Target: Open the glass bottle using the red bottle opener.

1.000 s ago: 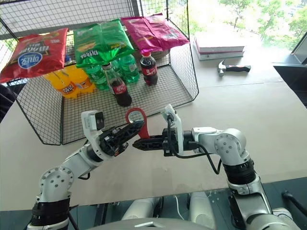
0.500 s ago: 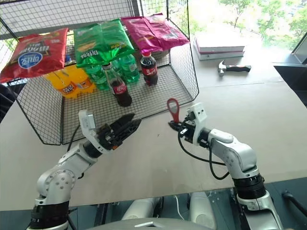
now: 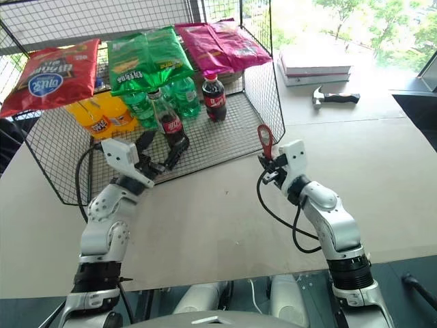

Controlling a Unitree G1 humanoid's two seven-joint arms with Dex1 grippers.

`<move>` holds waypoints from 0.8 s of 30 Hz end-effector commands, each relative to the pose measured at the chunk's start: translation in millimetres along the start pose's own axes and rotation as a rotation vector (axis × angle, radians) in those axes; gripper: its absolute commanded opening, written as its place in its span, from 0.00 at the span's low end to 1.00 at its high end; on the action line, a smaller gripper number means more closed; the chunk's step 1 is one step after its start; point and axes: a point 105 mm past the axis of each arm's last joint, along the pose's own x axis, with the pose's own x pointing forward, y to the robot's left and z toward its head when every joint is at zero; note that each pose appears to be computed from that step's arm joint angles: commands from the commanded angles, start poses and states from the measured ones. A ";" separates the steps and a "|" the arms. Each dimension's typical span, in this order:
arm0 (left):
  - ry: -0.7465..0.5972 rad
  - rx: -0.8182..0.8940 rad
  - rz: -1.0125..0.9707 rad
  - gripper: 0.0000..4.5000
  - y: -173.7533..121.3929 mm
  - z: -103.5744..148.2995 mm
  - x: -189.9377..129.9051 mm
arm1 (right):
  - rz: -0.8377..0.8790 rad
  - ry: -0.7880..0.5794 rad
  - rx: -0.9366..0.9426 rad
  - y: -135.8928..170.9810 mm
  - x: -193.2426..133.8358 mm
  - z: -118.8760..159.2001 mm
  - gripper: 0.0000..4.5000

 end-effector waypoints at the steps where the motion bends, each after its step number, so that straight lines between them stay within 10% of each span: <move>1: -0.068 0.091 0.074 0.97 12.9 12.2 11.6 | 0.020 -0.086 -0.078 8.5 -0.4 22.4 0.00; 24: -0.036 0.089 0.108 0.97 31.5 -6.5 63.2 | 0.045 -0.118 -0.233 30.2 0.8 26.6 0.00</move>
